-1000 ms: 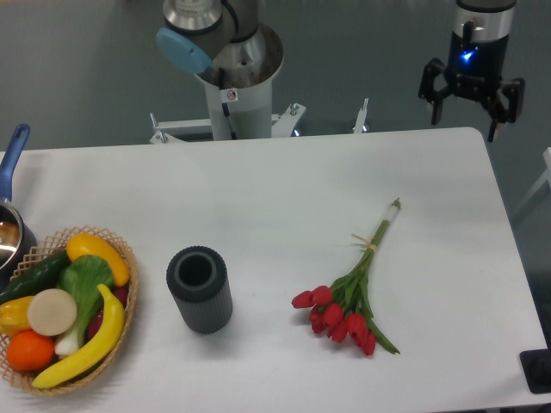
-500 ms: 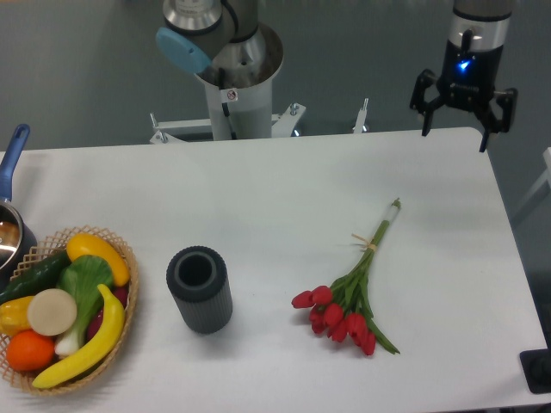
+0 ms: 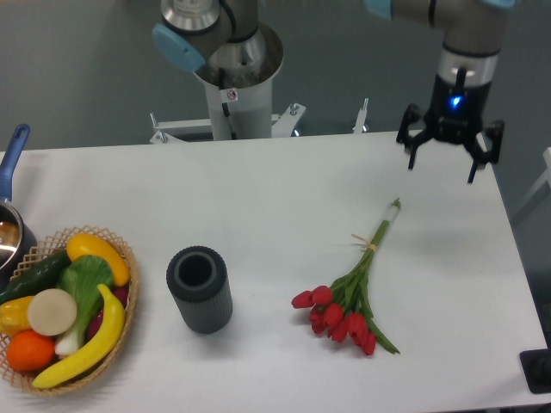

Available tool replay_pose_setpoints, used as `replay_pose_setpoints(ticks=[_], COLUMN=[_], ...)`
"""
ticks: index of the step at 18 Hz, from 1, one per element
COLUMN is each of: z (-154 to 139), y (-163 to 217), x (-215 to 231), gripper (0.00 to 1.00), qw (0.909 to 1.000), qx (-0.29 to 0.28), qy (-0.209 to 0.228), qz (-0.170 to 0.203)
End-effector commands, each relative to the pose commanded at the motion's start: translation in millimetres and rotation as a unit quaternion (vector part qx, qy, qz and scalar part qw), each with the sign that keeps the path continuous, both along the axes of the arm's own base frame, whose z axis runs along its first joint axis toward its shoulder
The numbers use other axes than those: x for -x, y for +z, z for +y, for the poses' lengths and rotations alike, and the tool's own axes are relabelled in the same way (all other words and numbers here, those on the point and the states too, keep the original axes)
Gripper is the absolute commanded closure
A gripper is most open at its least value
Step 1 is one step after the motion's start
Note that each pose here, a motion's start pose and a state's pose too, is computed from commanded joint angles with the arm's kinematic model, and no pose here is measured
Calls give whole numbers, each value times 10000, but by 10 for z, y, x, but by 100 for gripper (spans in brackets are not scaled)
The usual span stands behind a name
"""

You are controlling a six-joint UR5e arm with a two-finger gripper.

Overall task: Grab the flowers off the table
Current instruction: 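Move the open gripper down toward the tied stems of the red tulips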

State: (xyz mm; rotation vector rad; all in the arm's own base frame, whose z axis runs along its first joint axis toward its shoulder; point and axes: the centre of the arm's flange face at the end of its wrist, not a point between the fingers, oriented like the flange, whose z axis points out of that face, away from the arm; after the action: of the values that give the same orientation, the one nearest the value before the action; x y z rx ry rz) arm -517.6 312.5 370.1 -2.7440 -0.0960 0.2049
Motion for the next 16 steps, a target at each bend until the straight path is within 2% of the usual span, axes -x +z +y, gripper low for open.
replay_pose_setpoints(ticks=[3, 7, 10, 13, 16], z=[194, 555, 690, 684, 776], y=[-177, -474, -608, -677, -839], x=[-6, 60, 63, 28, 36], gripper=[0, 0, 0, 0, 0], qw=[10000, 9993, 9991, 9983, 9975], qx=[-11, 18, 134, 451, 523], qy=[-19, 66, -18, -23, -105], qz=[-70, -362, -411, -358, -454])
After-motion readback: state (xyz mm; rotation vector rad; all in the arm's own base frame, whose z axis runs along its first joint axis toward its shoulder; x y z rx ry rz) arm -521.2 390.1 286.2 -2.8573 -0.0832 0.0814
